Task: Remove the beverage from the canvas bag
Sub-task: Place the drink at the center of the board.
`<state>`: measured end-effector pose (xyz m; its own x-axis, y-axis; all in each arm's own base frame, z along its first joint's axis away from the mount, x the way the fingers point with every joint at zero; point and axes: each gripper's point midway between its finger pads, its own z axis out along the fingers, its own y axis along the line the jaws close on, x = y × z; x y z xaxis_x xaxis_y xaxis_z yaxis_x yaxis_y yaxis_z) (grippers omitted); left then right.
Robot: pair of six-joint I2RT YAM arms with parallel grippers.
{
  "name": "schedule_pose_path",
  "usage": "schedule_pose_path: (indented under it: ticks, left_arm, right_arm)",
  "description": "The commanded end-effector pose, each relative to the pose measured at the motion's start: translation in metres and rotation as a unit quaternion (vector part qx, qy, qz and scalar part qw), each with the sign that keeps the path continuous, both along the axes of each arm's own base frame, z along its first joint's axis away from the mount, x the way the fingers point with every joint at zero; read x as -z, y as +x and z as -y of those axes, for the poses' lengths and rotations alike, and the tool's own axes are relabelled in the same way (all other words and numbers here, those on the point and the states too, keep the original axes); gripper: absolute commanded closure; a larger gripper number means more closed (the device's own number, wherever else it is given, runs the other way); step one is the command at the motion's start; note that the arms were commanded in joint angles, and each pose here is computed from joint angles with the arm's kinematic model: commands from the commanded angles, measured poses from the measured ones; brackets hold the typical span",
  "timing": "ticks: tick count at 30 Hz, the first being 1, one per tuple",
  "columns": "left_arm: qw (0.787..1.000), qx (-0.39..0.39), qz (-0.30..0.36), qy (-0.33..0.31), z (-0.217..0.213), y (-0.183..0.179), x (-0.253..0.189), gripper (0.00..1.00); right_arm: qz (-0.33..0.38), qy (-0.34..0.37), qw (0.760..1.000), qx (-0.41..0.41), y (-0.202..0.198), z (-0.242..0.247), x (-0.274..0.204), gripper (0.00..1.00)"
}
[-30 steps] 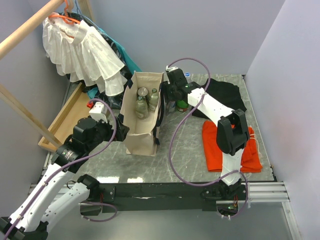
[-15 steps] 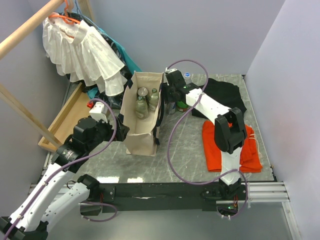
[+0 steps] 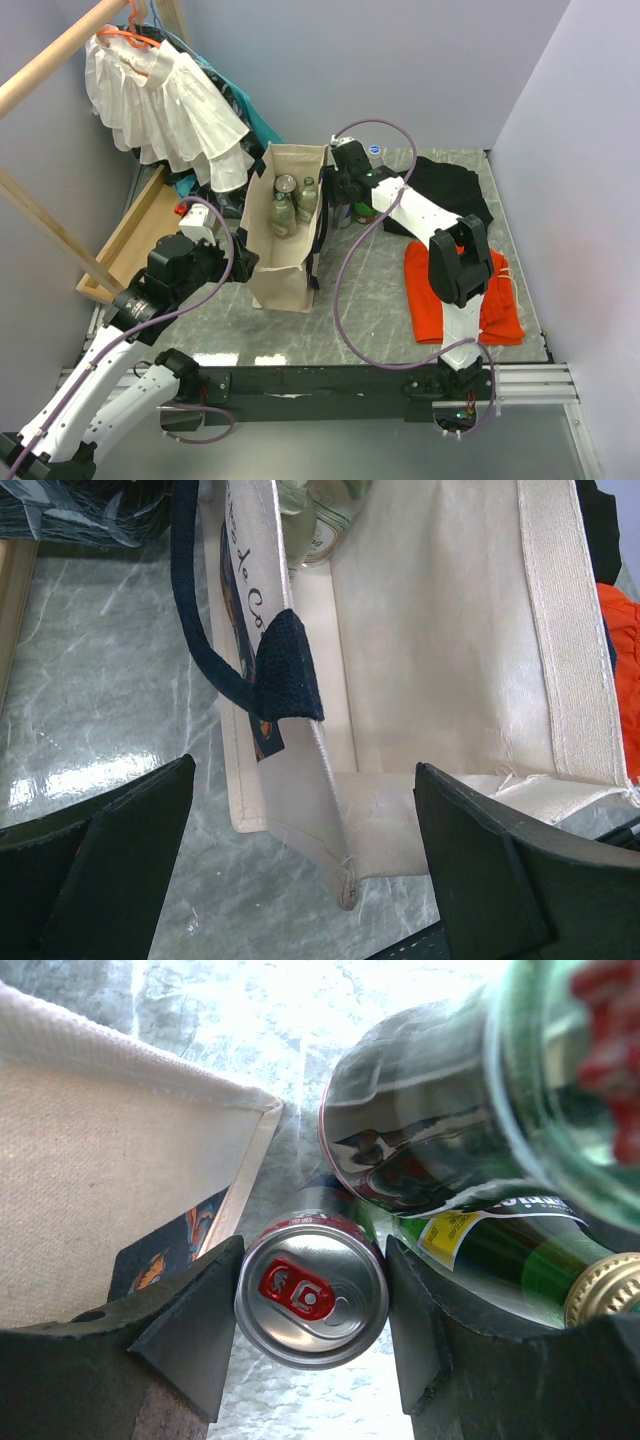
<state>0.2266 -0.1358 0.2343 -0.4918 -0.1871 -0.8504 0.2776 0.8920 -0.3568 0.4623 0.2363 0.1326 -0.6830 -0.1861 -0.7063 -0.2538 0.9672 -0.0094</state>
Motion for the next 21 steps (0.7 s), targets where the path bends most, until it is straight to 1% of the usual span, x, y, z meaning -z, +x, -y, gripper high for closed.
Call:
schedule_pose_path:
  ticks: [1, 7, 10, 13, 21]
  left_arm:
    - [1.000, -0.005, 0.007, -0.004, 0.000, 0.003, -0.002, 0.04]
    - [1.000, -0.004, 0.008, -0.004, 0.001, 0.003, -0.003, 0.04]
    - [1.000, -0.004, 0.009, -0.004, 0.000, 0.002, -0.004, 0.04]
    - [1.000, -0.004, 0.008, -0.005, 0.000, 0.002, -0.003, 0.04]
    - [1.000, -0.002, 0.009, -0.005, 0.001, 0.002, -0.004, 0.04]
  right_arm:
    - [0.037, 0.011, 0.999, 0.018, 0.009, 0.004, -0.024, 0.66]
    - [0.042, 0.013, 0.999, 0.018, 0.009, 0.004, -0.030, 0.57]
    - [0.043, 0.012, 0.999, 0.020, 0.010, 0.006, -0.032, 0.56]
    - [0.046, 0.012, 0.999, 0.018, 0.008, 0.005, -0.034, 0.48]
    - [0.054, 0.021, 0.998, 0.012, 0.005, 0.004, -0.041, 0.38]
